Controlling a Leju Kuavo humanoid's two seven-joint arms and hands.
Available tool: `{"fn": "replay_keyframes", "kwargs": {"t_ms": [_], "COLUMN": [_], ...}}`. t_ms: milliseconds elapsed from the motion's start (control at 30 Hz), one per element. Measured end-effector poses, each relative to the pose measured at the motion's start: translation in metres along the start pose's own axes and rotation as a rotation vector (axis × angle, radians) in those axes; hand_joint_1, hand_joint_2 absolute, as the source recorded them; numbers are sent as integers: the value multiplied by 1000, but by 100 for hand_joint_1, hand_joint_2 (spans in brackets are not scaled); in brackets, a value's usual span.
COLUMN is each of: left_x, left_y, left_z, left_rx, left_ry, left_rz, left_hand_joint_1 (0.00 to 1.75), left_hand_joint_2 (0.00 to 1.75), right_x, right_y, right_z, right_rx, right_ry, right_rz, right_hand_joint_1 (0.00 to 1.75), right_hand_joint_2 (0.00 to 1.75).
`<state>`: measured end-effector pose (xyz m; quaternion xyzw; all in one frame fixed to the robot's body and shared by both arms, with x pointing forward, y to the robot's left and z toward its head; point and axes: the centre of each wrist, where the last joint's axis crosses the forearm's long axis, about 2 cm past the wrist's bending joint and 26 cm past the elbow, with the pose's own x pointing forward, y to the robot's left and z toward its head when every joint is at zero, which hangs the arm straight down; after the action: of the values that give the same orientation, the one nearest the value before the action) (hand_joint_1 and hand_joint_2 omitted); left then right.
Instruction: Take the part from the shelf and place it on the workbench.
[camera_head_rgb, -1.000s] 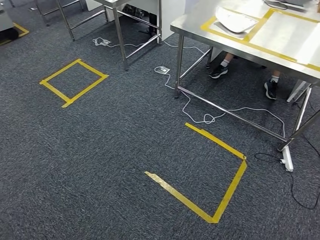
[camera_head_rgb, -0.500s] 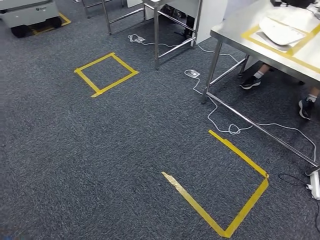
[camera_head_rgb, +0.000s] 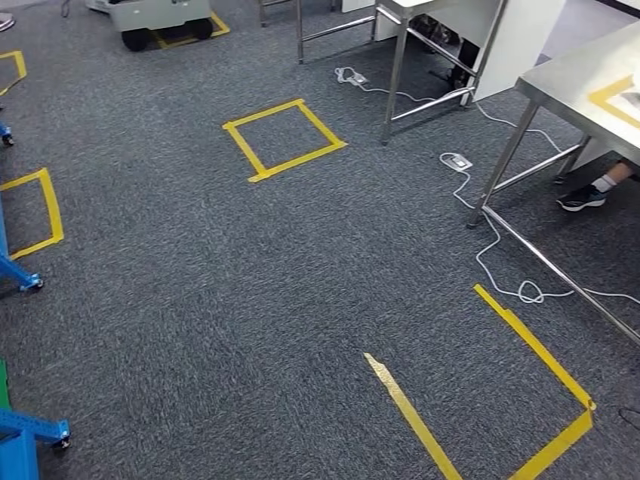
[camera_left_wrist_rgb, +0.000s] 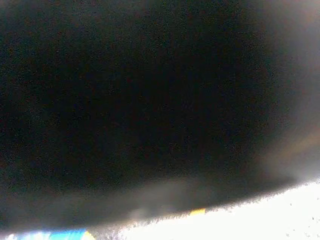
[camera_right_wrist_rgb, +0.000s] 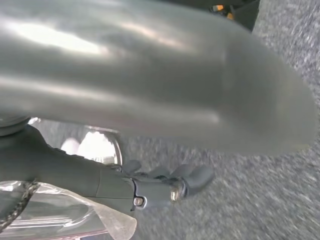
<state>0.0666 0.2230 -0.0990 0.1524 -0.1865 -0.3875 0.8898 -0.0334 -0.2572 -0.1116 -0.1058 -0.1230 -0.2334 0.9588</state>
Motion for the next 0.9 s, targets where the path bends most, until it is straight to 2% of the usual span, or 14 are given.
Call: {"fn": "replay_keyframes", "kwargs": {"t_ms": [900], "left_x": [-3], "left_y": [-2], "left_z": [0], "left_rx": [-7], "left_ry": [13], "left_rz": [8], "left_hand_joint_1": [0], "left_hand_joint_2": [0], "right_x": [2], "right_y": [0], "right_z": [-1], "right_rx": [8], "right_ry": [0], "right_rz": [24], "right_hand_joint_1": [0], "right_hand_joint_2": [0]}}
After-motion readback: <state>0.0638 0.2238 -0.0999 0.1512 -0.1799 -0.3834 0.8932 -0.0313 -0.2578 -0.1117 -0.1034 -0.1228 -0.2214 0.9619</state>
